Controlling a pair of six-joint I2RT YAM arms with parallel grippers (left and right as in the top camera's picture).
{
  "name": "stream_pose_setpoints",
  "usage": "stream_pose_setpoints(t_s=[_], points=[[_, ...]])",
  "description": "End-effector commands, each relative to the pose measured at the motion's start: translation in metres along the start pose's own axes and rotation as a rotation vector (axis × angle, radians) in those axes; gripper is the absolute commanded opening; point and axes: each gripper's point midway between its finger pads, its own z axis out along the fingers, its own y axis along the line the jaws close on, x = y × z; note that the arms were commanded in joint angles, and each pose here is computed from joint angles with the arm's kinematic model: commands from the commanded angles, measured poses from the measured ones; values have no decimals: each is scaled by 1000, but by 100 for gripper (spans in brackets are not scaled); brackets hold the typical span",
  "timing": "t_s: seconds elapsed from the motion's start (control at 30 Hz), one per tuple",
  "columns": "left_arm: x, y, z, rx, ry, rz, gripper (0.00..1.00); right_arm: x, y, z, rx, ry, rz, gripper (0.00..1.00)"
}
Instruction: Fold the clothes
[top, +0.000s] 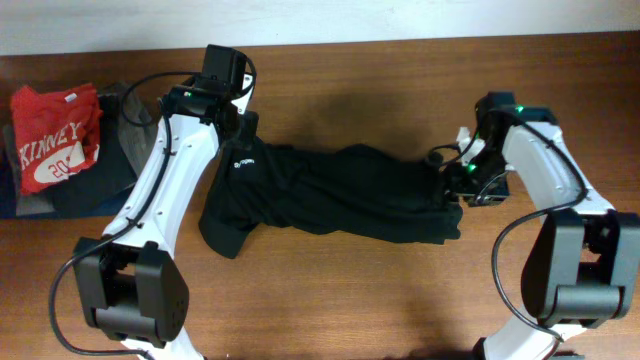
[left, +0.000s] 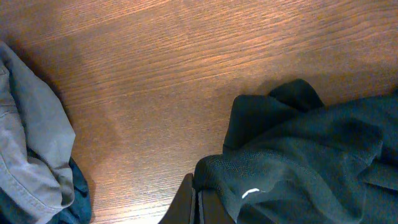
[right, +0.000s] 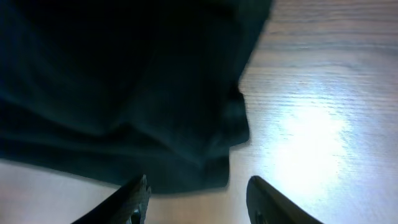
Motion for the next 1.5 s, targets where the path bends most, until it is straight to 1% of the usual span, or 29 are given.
stream_pose_setpoints(t_s=[0.0, 0.1, 0.17, 0.23, 0.27, 0.3, 0.33, 0.37, 0.4, 0.5, 0.57, 0.6, 0.63, 0.67, 0.77, 0.83, 0.87, 1.03, 1.13, 1.27, 1.33, 1.47], points=[[-1, 4, -2, -16, -2, -8, 0, 2, 10, 17, -10, -13, -41, 55], [0, 4, -2, -15, 2, -7, 0, -3, 10, 29, -9, -44, -49, 55], [1, 4, -2, -15, 4, -7, 0, -9, 9, 32, -8, -71, -52, 50], [1, 4, -2, -16, 6, -7, 0, -14, 9, 31, -6, -95, -56, 42], [1, 4, -2, -15, 8, -6, 0, -17, 8, 31, 2, -104, -56, 35], [1, 4, -2, -15, 8, -6, 0, -17, 6, 31, 13, -105, -50, 31], [1, 4, -2, -15, 7, -6, 0, -17, 1, 31, 42, -106, -29, 16], [1, 4, -2, -15, 7, -7, 0, -17, -1, 31, 51, -105, -23, 7], [1, 4, -3, -15, 7, -7, 0, -17, -3, 31, 63, -106, -10, 4], [-2, 11, -13, -32, -17, -17, 0, -25, -14, 20, 106, -141, 30, 4], [-5, 22, -25, -62, -46, -34, 0, -38, -39, -4, 163, -206, 179, 4], [-7, 29, -33, -71, -66, -48, 0, -47, -45, -19, 138, -252, 237, 4], [-8, 36, -41, -74, -85, -69, 0, -60, -47, -34, 79, -299, 247, 8], [-9, 37, -44, -68, -93, -73, 0, -63, -47, -38, 64, -311, 234, 11], [-9, 34, -44, -54, -95, -72, 0, -62, -47, -38, 59, -303, 191, 18], [-11, 34, -44, -54, -100, -73, 0, -57, -47, -32, 67, -270, 163, 35], [-13, 35, -44, -55, -108, -74, 0, -55, -47, -30, 68, -258, 165, 40], [-14, 35, -44, -55, -115, -76, 0, -45, -44, -27, 54, -213, 162, 40], [-14, 35, -44, -55, -116, -76, 0, -46, -30, -26, 23, -214, 23, 41], [-15, 32, -44, -36, -117, -78, 0, -65, -17, -22, 51, -264, -192, 51], [-15, 28, -44, -15, -119, -78, 0, -77, -13, -15, 62, -287, -272, 53], [-15, 27, -44, -10, -119, -81, 0, -84, -9, 2, 44, -273, -311, 52]])
